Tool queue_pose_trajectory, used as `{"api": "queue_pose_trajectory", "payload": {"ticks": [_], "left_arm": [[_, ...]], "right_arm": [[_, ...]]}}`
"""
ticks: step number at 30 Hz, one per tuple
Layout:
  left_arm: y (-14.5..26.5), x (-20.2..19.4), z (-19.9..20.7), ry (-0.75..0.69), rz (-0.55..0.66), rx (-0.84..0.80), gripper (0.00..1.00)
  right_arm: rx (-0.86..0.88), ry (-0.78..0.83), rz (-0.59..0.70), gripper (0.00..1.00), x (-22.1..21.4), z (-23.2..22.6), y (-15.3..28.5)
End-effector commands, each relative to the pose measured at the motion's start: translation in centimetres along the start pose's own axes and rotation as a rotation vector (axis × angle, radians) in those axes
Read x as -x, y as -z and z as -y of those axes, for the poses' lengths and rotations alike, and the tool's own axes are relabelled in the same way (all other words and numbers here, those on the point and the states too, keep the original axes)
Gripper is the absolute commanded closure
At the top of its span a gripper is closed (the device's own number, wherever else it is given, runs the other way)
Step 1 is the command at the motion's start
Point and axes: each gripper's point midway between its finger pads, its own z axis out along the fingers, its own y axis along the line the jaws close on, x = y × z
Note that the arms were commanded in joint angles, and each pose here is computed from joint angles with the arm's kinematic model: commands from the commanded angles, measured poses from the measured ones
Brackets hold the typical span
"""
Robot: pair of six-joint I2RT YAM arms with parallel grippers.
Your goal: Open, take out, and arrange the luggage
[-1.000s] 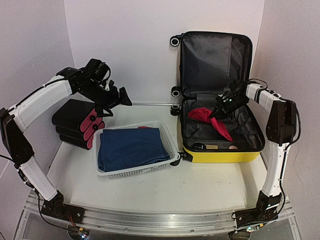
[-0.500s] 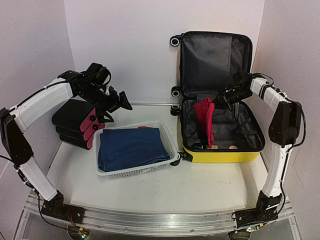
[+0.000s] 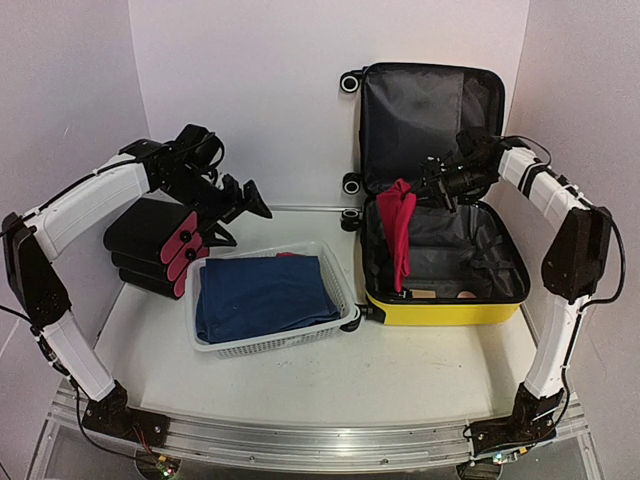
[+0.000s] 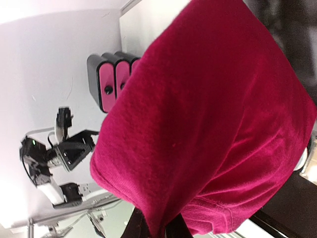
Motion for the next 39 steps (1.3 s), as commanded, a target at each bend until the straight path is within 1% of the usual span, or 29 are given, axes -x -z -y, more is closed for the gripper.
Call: {"api": "queue_pose_trajectory", "payload": {"ticks": [1, 7, 8, 10, 18, 21, 24, 27, 28, 30, 32, 36, 39], "left_arm": [[0.2, 0.9, 2.5, 0.111, -0.056, -0.108, 0.03], [-2.4, 0.1, 2.8, 0.423, -0.201, -0.152, 0.05], [-3.0, -0.1, 3.2, 0.463, -0.234, -0.179, 0.06], [-4.0, 0.0, 3.7, 0.525, -0.259, -0.213, 0.07], [-6.0, 1.1, 4.0, 0.558, -0.237, -0.238, 0.06], [-7.3, 1.4, 4.1, 0.567, -0.236, -0.273, 0.13], [-7.9, 1.4, 3.6, 0.559, -0.226, -0.272, 0.2], [-8.8, 1.2, 2.8, 0.557, -0.229, -0.255, 0.21], [-9.2, 1.1, 2.5, 0.558, -0.235, -0.252, 0.2], [-9.7, 1.1, 2.1, 0.554, -0.238, -0.247, 0.11], [-9.6, 1.3, 2.2, 0.553, -0.226, -0.255, 0.06], [-8.2, 2.0, 2.5, 0.592, -0.168, -0.286, 0.05], [-7.6, 1.9, 1.3, 0.684, -0.125, -0.281, 0.05]], "right_arm": [[0.074, 0.187, 0.008, 1.0, -1.6, -4.8, 0.3], [0.075, 0.248, -0.032, 1.0, -3.3, -6.5, -2.0], [0.073, 0.26, -0.039, 1.0, -3.7, -6.7, -2.4], [0.077, 0.284, -0.055, 1.0, -4.4, -7.3, -3.2], [0.06, 0.371, -0.096, 1.0, -6.7, -8.5, -6.6], [0.054, 0.395, -0.113, 1.0, -7.4, -8.8, -8.3], [0.058, 0.423, -0.136, 1.0, -8.1, -9.3, -10.1], [0.067, 0.462, -0.161, 1.0, -9.1, -10.0, -12.0], [0.069, 0.471, -0.171, 1.0, -9.4, -10.1, -12.6], [0.069, 0.485, -0.193, 1.0, -10.1, -10.0, -13.7], [0.069, 0.492, -0.213, 1.0, -10.7, -9.9, -14.6], [0.063, 0.507, -0.254, 1.0, -12.0, -9.3, -15.9], [0.055, 0.509, -0.274, 1.0, -12.7, -8.7, -16.3]]}}
